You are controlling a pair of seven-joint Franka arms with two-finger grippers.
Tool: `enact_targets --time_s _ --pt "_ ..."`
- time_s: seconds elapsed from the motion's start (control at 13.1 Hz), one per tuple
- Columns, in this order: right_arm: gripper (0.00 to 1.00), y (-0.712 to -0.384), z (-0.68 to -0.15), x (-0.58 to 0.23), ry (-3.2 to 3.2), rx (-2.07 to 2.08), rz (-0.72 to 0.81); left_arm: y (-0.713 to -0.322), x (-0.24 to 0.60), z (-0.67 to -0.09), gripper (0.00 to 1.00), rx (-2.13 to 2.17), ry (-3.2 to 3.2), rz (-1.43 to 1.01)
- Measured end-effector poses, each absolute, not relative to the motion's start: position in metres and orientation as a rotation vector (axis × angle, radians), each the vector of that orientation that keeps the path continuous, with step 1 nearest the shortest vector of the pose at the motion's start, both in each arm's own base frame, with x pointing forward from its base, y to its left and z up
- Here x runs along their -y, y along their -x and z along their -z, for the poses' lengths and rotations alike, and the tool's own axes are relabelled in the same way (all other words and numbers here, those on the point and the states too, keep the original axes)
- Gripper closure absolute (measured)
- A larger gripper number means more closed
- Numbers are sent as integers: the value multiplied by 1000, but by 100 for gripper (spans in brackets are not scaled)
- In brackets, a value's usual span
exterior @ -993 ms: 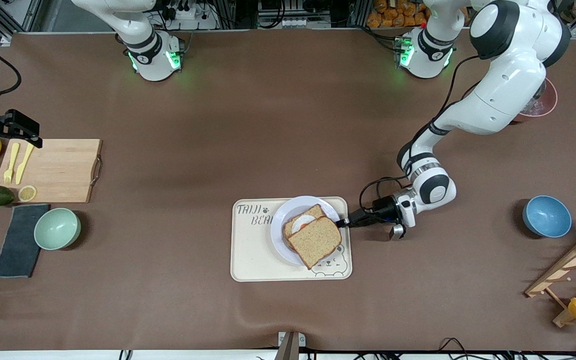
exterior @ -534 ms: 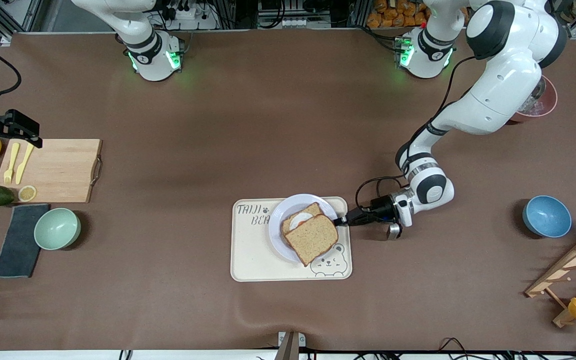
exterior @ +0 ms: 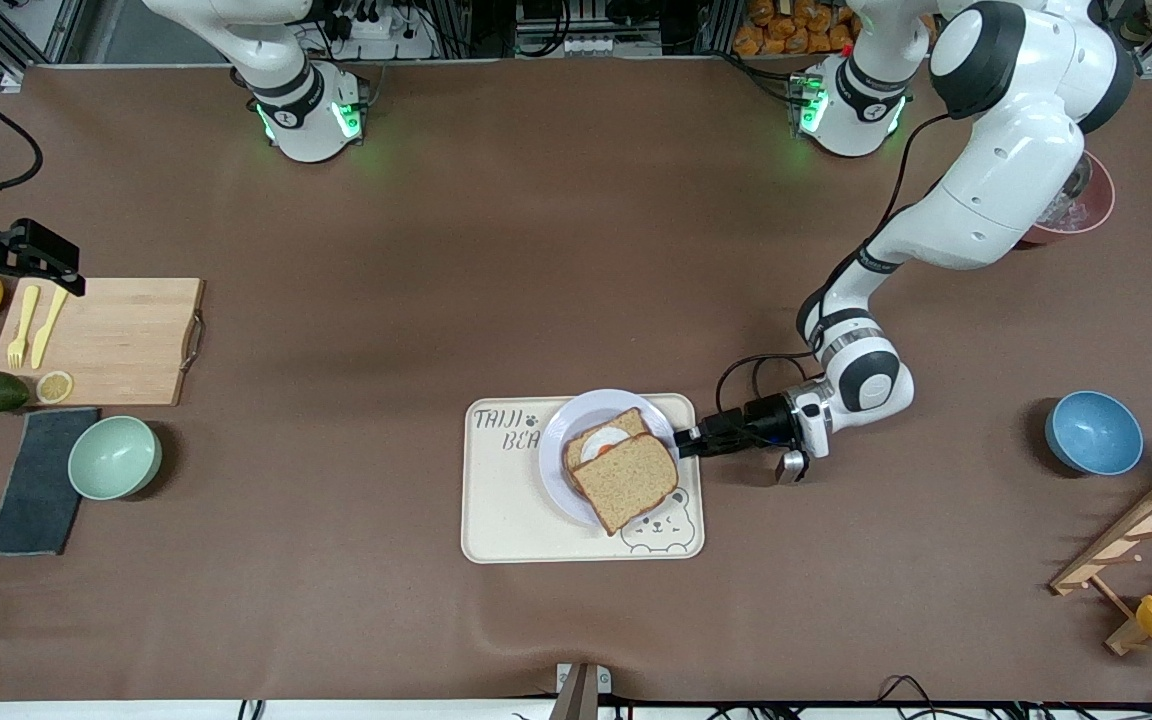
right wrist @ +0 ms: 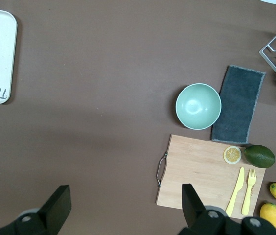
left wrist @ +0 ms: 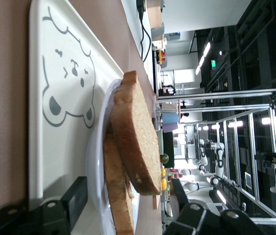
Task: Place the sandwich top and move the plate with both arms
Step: 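Push the plate further onto the tray with the left gripper, then open the left gripper and lift it off the plate rim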
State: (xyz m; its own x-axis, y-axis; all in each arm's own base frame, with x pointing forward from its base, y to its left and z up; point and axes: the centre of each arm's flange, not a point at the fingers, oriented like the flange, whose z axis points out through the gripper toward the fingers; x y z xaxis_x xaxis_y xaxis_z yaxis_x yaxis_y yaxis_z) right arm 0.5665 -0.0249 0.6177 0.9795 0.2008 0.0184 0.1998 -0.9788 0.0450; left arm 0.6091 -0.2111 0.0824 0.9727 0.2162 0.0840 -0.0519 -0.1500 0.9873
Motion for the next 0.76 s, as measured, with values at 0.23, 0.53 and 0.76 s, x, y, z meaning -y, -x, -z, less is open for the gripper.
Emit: enact_targets --time_s 0.23,0.53,0.76 --pt "0 -566 -618 25 -3083 -312 -35 -611 201 -82 21 -129 -1727 -212" --pt "0 -566 -618 25 -3084 -311 -35 -612 199 -84 21 -168 -1739 -179" --pt "0 -566 -617 25 -3085 -311 -35 -607 196 -88 19 -194 -1762 -150"
